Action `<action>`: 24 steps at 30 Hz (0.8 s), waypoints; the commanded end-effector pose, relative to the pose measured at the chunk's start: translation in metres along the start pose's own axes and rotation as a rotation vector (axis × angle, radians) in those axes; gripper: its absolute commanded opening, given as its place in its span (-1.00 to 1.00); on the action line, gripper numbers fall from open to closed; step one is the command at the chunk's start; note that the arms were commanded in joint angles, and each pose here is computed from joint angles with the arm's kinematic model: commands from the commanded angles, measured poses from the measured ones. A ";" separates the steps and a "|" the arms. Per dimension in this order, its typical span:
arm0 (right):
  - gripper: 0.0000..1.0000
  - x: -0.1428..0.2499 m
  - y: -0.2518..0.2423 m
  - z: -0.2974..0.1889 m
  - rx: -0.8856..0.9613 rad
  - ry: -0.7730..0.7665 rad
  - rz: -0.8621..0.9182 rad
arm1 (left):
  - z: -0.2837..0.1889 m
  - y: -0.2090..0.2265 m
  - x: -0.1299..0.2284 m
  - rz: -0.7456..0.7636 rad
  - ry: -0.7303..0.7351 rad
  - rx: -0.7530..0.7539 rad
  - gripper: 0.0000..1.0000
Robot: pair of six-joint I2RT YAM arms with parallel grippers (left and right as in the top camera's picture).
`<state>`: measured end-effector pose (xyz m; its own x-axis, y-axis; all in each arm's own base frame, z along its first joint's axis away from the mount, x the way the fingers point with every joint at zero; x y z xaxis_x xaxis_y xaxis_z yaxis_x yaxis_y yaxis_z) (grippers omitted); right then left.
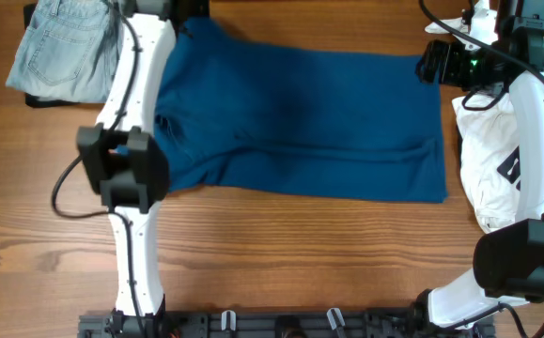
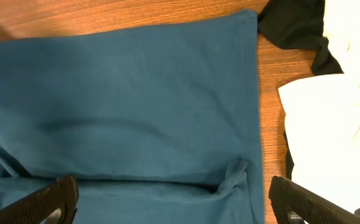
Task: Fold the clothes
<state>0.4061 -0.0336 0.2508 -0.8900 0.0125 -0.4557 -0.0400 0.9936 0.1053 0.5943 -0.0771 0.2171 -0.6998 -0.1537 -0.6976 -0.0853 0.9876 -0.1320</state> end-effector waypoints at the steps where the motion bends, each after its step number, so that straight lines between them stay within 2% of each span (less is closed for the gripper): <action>1: 0.98 -0.001 0.002 0.004 -0.010 0.006 0.008 | -0.013 0.001 0.030 0.014 0.153 -0.018 -0.92; 9: 0.98 0.000 0.003 0.004 -0.014 0.009 0.009 | -0.033 0.023 0.130 0.030 0.648 -0.102 -0.92; 17: 0.97 0.001 0.006 0.003 -0.037 0.014 0.010 | -0.050 0.042 0.204 0.011 0.984 -0.193 -0.92; 19: 0.97 0.001 0.006 0.003 -0.037 0.014 0.010 | -0.051 0.045 0.215 0.013 1.025 -0.206 -0.65; 20: 0.98 0.001 0.006 0.003 -0.037 0.014 0.010 | -0.051 0.046 0.219 0.015 1.038 -0.210 -0.36; 21: 0.98 0.001 0.006 0.003 -0.037 0.013 0.009 | -0.051 0.046 0.219 0.015 1.041 -0.211 0.11; 22: 0.98 0.001 0.006 0.003 -0.037 0.013 0.009 | -0.049 0.046 0.218 0.016 1.028 -0.211 0.25; 24: 0.98 0.001 0.006 0.004 -0.037 0.011 0.009 | -0.047 0.045 0.210 0.016 0.986 -0.203 0.32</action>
<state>0.4045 -0.0315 0.2503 -0.8936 0.0162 -0.4486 -0.0424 0.9918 0.1204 0.4042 -0.0608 0.0983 -0.9620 -0.1390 0.2351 -0.1258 0.9896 0.0702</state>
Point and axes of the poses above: each gripper's point midway between its finger pads, its own z axis out along the fingers, its own y axis along the line the jaws close on, x = y × z, the point moved 4 cm from there along -z, back along the fingers, and after that the axes turned 9 degrees about -z, right-handed, at the moved point
